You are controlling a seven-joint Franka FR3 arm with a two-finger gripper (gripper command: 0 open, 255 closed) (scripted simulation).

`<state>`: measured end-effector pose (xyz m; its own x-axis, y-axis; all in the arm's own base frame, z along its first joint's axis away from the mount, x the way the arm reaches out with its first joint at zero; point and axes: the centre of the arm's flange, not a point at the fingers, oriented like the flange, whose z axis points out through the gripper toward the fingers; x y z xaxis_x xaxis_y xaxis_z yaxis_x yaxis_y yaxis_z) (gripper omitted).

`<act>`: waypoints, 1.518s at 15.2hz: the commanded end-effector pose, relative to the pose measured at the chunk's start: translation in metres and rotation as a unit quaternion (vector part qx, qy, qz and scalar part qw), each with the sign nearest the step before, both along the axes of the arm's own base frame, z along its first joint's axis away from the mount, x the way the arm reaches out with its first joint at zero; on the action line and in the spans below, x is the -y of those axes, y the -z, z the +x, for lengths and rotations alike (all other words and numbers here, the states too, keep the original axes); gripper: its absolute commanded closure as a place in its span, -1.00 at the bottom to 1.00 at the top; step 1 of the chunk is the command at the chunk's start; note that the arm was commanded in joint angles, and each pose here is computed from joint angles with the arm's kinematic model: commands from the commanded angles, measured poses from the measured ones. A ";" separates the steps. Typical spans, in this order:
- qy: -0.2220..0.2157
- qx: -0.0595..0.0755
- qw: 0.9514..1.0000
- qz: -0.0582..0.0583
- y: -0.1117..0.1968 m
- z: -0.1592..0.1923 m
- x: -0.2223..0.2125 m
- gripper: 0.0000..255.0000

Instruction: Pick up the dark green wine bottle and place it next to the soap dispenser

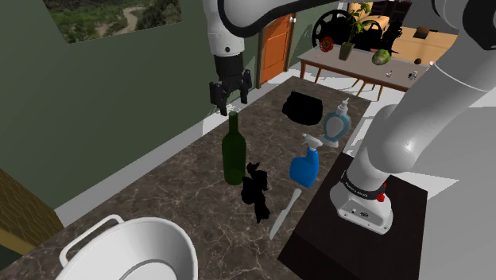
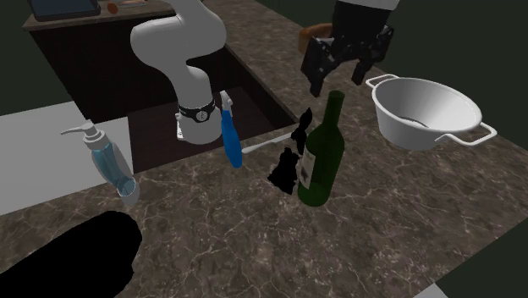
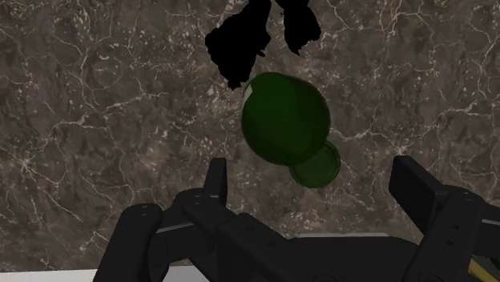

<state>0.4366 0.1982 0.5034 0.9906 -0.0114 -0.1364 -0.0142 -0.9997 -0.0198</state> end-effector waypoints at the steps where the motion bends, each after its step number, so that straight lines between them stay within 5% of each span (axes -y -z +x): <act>1: -0.001 0.001 1.000 -0.002 0.005 0.004 -0.007 -1.00; 7: -0.001 0.001 1.000 -0.002 0.039 0.000 -0.008 -1.00; 15: -0.001 0.001 1.000 -0.002 0.039 0.000 -0.008 -1.00; 16: -0.001 0.001 1.000 -0.002 0.039 0.000 -0.008 1.00; 23: -0.001 0.001 1.000 -0.002 0.039 0.000 -0.008 1.00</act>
<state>0.4361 0.2058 0.4638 0.9908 -0.0105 -0.1349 -0.0128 -0.9998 -0.0161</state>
